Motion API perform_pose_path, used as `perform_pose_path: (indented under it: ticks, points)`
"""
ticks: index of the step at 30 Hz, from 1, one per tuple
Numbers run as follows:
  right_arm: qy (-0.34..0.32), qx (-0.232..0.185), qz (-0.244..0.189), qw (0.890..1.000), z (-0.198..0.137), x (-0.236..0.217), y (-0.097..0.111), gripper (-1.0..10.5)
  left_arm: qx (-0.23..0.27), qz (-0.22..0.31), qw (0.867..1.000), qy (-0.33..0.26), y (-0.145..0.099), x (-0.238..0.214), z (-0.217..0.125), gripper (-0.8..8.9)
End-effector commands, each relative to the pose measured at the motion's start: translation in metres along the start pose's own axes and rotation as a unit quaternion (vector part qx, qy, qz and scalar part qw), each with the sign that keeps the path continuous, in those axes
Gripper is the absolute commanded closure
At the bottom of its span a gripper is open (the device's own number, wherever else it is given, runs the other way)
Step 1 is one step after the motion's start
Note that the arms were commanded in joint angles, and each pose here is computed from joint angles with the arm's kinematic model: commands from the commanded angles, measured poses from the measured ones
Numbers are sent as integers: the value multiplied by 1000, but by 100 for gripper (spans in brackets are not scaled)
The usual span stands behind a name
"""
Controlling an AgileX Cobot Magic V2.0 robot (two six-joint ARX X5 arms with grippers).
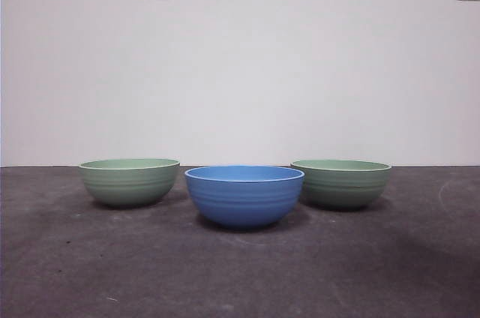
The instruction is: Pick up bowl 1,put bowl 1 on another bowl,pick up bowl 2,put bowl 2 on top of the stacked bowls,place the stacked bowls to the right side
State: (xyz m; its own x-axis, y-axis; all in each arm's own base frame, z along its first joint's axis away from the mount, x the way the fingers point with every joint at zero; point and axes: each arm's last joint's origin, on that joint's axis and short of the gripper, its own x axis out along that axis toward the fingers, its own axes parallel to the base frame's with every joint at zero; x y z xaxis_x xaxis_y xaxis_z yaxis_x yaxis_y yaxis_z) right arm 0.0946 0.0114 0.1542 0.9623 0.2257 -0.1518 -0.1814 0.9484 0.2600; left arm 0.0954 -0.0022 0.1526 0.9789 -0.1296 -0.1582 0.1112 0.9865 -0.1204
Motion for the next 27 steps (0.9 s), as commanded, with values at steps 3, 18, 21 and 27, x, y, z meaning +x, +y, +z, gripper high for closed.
perform_pose_path:
  ticks: [3,18,21,27]
  points:
    - [-2,67,0,998,11,-2,3,959,-37,-43,998,-5,-3,-2,6,821]
    - [80,35,22,996,105,-5,29,958,-64,-97,993,16,-18,-29,86,821]
    - [124,19,51,991,126,-6,37,958,-46,-131,989,40,-22,-30,105,821]
    - [198,-34,76,977,165,-12,49,958,-15,-191,976,103,-30,-32,141,821]
